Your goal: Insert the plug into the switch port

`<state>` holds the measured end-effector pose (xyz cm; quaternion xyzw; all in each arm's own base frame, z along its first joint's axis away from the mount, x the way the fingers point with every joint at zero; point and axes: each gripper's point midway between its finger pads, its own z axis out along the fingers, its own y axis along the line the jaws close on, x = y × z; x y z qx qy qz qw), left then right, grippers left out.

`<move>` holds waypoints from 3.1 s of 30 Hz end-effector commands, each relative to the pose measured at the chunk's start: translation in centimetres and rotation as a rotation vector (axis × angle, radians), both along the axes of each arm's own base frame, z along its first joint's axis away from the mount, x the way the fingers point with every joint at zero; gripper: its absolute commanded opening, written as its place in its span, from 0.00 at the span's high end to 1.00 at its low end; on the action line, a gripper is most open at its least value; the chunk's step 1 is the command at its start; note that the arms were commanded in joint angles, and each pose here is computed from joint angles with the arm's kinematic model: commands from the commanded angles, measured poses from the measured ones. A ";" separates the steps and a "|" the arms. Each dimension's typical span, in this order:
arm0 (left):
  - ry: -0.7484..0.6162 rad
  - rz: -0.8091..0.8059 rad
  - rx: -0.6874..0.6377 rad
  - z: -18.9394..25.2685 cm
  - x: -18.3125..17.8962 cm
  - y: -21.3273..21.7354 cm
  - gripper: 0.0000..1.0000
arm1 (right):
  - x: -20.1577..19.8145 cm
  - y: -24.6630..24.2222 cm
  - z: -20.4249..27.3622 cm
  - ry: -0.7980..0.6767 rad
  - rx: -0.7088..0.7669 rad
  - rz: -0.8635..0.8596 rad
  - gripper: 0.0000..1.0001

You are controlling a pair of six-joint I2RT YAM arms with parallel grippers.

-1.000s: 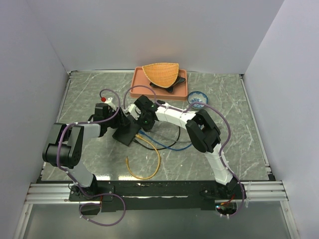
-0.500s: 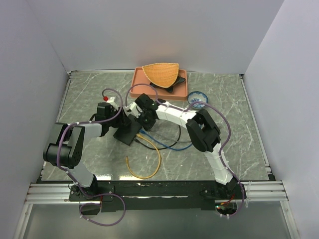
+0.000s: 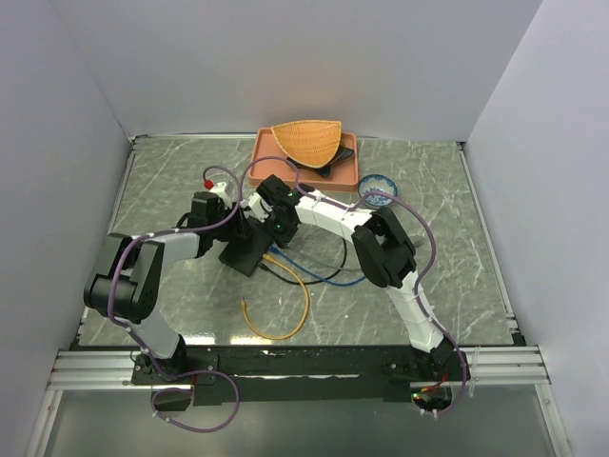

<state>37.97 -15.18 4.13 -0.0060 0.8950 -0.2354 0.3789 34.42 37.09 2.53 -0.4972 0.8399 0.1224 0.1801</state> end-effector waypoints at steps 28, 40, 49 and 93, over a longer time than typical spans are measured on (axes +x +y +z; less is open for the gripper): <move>0.107 0.057 -0.158 1.1 -2.9 -0.4 0.32 | 2.8 5.0 7.6 -0.277 0.275 -0.021 0.69; 0.025 0.308 -0.096 4.0 -2.7 4.1 0.07 | 2.5 1.4 9.5 -0.362 0.207 -0.076 0.35; -0.259 0.401 -0.127 13.4 -5.3 6.9 0.04 | 0.7 -1.7 15.7 -0.427 0.302 -0.213 0.16; -0.487 0.306 -0.295 22.2 -8.8 5.7 0.04 | -11.5 -20.9 22.7 -0.641 0.635 -0.656 0.02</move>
